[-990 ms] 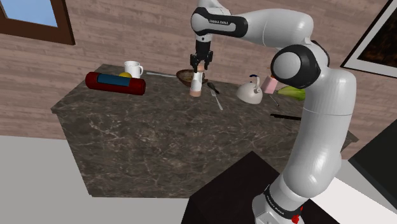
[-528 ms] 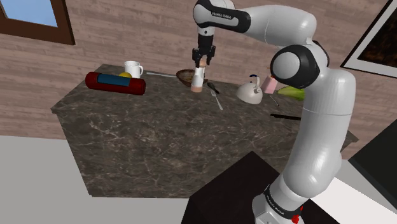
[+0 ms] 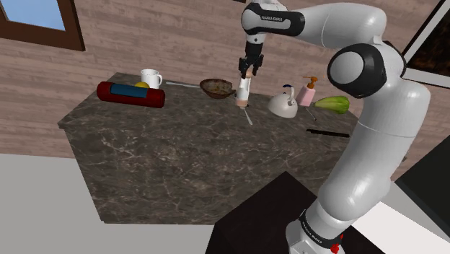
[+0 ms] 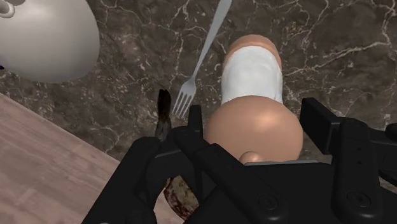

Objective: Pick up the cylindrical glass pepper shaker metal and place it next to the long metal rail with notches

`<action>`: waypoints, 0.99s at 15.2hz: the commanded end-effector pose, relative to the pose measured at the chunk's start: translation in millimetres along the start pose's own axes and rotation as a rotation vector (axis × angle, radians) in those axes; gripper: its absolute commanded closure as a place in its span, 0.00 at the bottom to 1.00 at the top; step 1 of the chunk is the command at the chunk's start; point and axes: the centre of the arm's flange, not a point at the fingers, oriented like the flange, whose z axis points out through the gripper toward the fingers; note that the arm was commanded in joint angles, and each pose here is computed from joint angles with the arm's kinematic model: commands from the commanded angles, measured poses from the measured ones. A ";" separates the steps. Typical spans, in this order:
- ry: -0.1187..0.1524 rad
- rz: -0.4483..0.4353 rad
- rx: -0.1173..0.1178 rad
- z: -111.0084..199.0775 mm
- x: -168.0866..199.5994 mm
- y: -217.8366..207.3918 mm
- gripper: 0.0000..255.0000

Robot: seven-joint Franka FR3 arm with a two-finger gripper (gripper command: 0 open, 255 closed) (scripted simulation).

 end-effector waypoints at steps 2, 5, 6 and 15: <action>0.000 -0.001 0.000 6.5 -20.7 32.7 1.00; 0.000 -0.001 0.000 11.7 -41.0 66.3 1.00; 0.000 -0.001 0.000 13.4 -47.8 77.6 1.00; 0.000 -0.001 0.000 28.8 -108.6 178.4 1.00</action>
